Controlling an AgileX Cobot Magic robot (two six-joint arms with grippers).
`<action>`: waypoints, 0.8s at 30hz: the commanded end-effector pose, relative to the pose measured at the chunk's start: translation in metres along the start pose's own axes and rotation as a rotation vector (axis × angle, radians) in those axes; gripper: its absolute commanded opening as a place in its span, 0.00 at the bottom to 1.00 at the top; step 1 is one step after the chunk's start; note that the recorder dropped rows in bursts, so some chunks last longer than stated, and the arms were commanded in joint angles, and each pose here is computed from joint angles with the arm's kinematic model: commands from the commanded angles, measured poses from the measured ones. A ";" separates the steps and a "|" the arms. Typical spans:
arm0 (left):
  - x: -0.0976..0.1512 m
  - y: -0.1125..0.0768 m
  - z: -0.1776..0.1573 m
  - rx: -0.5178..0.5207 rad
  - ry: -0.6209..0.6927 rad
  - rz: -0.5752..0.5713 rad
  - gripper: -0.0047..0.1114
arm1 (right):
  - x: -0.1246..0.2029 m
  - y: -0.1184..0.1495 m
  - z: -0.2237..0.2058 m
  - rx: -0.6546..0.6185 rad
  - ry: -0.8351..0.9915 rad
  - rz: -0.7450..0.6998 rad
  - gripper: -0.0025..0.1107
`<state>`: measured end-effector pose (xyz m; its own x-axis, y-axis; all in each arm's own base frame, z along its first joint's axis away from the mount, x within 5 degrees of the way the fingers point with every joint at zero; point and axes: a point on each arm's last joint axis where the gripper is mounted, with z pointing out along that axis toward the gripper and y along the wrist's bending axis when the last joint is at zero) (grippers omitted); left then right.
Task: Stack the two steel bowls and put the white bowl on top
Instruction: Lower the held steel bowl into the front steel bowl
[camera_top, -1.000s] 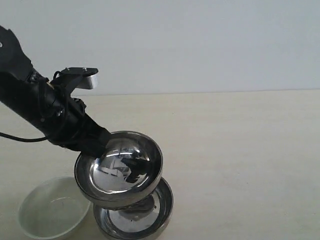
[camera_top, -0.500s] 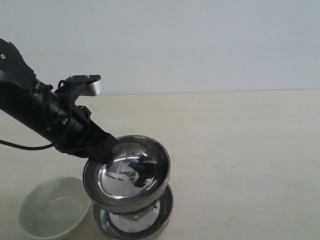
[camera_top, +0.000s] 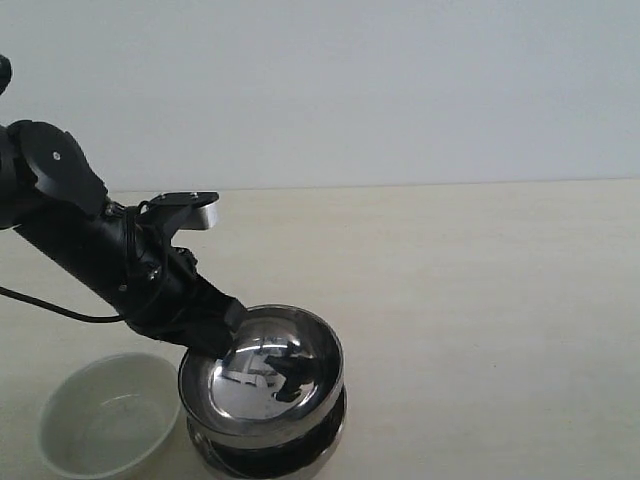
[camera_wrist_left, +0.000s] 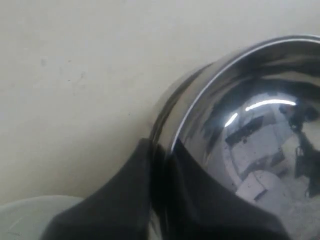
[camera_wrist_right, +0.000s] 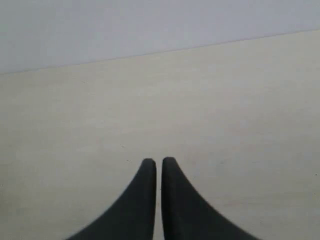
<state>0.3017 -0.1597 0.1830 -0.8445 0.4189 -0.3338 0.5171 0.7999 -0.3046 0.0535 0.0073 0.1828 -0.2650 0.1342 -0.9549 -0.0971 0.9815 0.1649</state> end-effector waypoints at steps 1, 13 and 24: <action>-0.001 0.001 0.002 0.007 -0.009 -0.016 0.07 | -0.001 0.000 0.000 0.002 -0.016 -0.006 0.02; -0.003 -0.001 0.002 0.027 -0.033 -0.017 0.07 | -0.001 0.000 0.000 0.002 -0.016 -0.006 0.02; 0.006 0.003 0.009 0.006 -0.029 -0.033 0.07 | -0.001 0.000 0.000 0.002 -0.016 -0.006 0.02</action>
<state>0.3001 -0.1602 0.1746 -0.8524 0.3969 -0.3405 0.5023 0.8025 -0.3221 0.0535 0.0073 0.1828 -0.2650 0.1342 -0.9549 -0.0971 0.9815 0.1649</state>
